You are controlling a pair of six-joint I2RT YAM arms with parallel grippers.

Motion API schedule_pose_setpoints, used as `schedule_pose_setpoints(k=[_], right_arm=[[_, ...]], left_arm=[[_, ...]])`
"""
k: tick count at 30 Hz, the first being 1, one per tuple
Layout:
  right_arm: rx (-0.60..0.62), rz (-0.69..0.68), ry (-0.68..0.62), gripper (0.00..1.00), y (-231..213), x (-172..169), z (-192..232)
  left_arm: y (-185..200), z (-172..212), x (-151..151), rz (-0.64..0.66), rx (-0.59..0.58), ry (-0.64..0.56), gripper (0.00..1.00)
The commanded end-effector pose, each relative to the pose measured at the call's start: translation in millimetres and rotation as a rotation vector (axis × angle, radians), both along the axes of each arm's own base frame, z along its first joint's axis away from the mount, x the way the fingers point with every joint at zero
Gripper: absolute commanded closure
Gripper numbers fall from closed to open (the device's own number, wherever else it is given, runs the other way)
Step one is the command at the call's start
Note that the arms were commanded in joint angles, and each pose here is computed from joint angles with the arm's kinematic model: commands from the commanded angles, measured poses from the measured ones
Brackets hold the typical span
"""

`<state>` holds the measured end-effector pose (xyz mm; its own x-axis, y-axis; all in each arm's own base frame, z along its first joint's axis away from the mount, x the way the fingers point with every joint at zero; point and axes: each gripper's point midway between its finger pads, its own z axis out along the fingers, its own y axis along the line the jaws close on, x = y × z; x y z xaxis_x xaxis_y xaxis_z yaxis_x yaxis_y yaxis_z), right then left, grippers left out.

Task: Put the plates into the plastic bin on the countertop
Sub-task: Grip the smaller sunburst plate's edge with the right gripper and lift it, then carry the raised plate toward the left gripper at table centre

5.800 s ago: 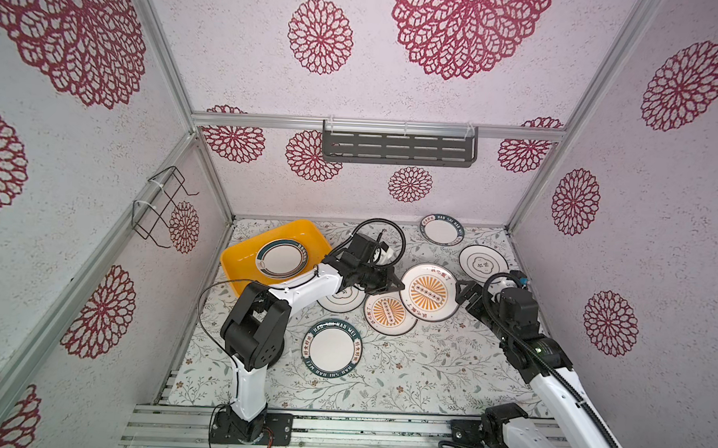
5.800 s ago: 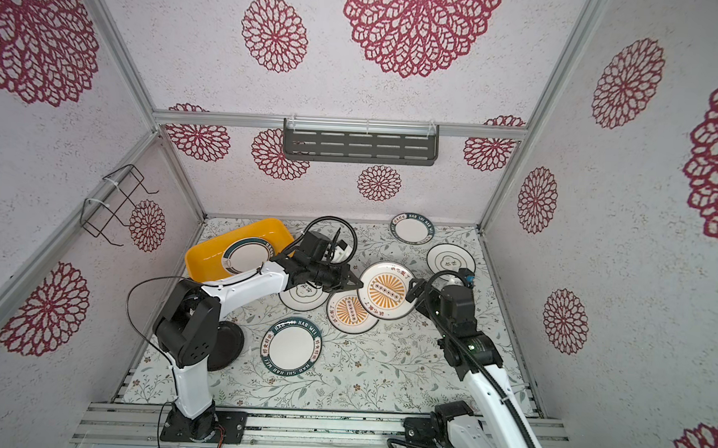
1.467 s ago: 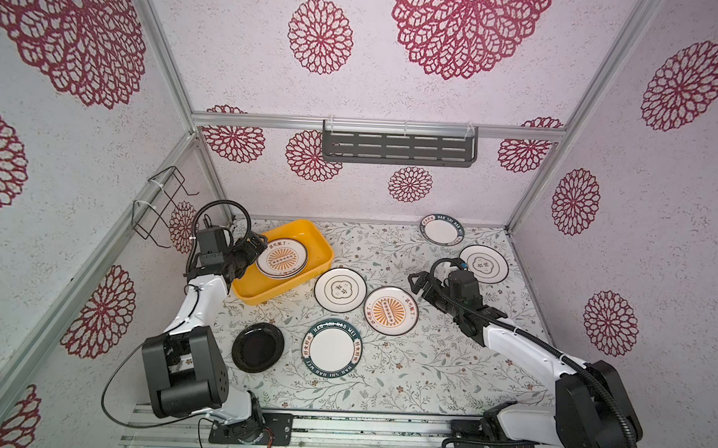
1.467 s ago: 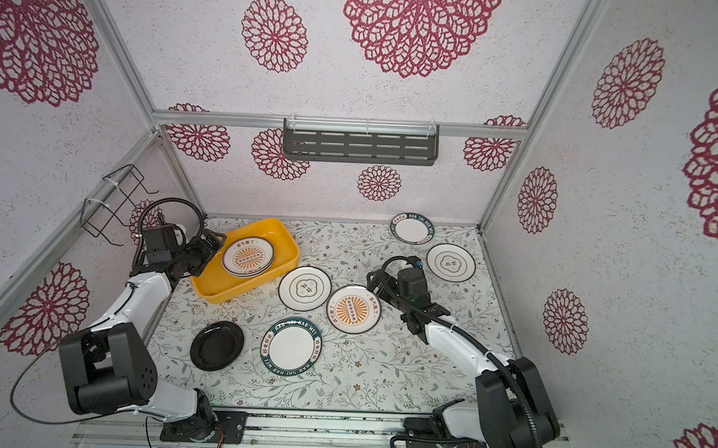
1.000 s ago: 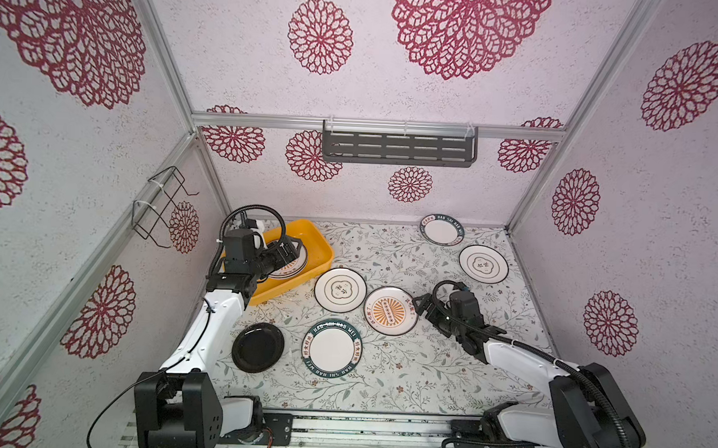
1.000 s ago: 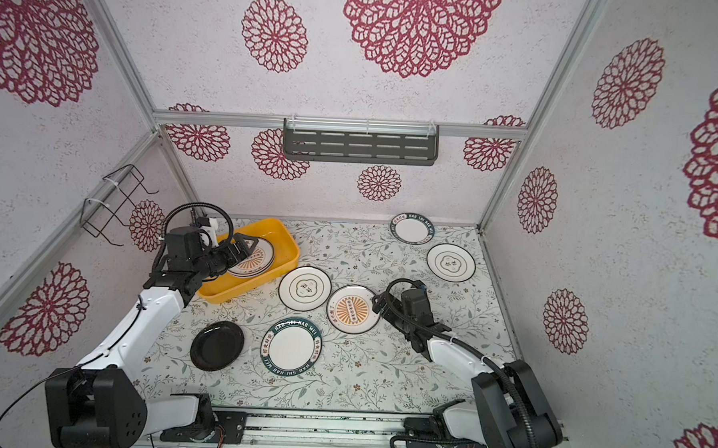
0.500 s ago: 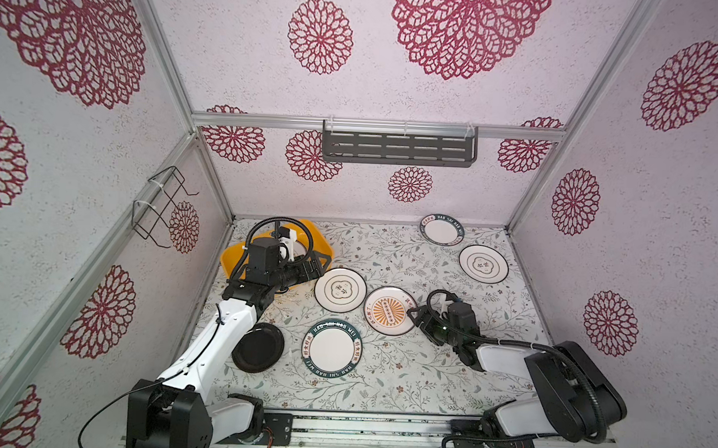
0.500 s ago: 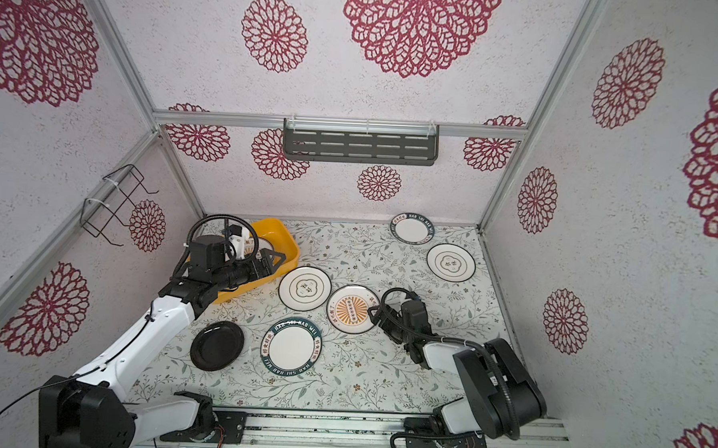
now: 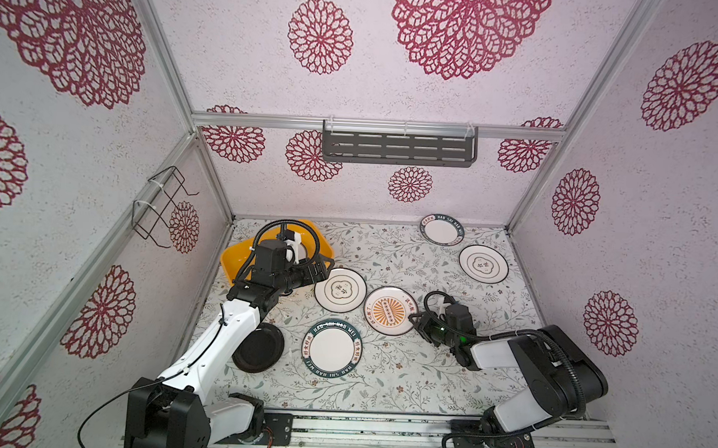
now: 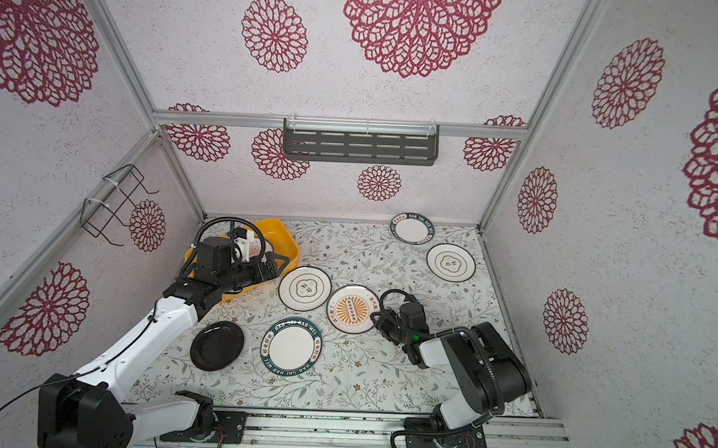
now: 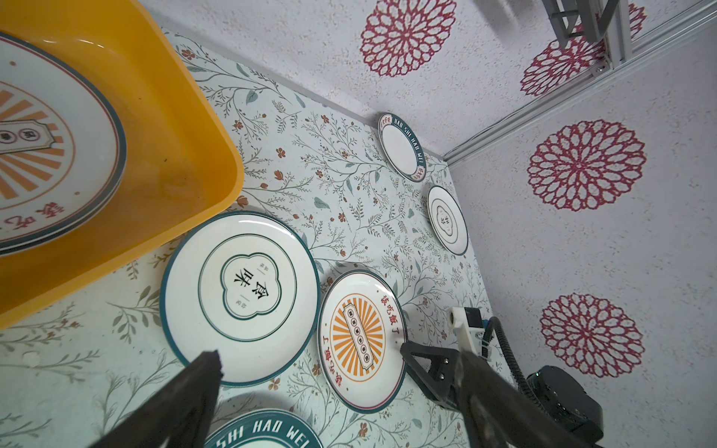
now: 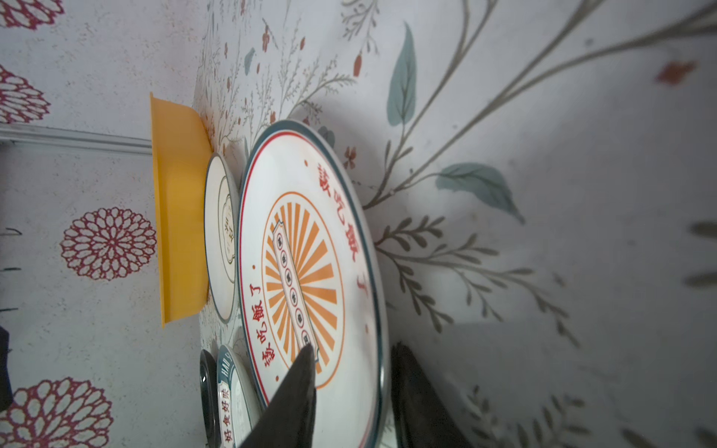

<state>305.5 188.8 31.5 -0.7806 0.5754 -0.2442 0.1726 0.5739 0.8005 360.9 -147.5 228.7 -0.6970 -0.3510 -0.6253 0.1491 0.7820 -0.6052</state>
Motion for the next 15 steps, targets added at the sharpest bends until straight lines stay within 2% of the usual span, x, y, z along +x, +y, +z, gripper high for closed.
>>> schedule_pose_setpoints(k=[1,3,5,10,15], right_arm=[[-0.002,-0.025,0.026,0.81,-3,1,-8],[0.004,-0.026,0.035,0.93,-2,1,-9],[0.006,-0.033,0.047,1.0,-3,0,-12],[0.015,-0.049,0.048,1.0,-4,-1,-8],[-0.019,-0.086,0.009,1.0,-13,6,15]], left_arm=[[1,18,2,-0.002,0.021,-0.055,0.03],[1,18,4,-0.001,0.029,-0.053,0.03],[2,16,6,0.004,0.044,-0.047,0.03],[4,8,9,0.001,0.079,-0.022,0.03],[-2,8,16,-0.029,0.081,-0.023,0.03]])
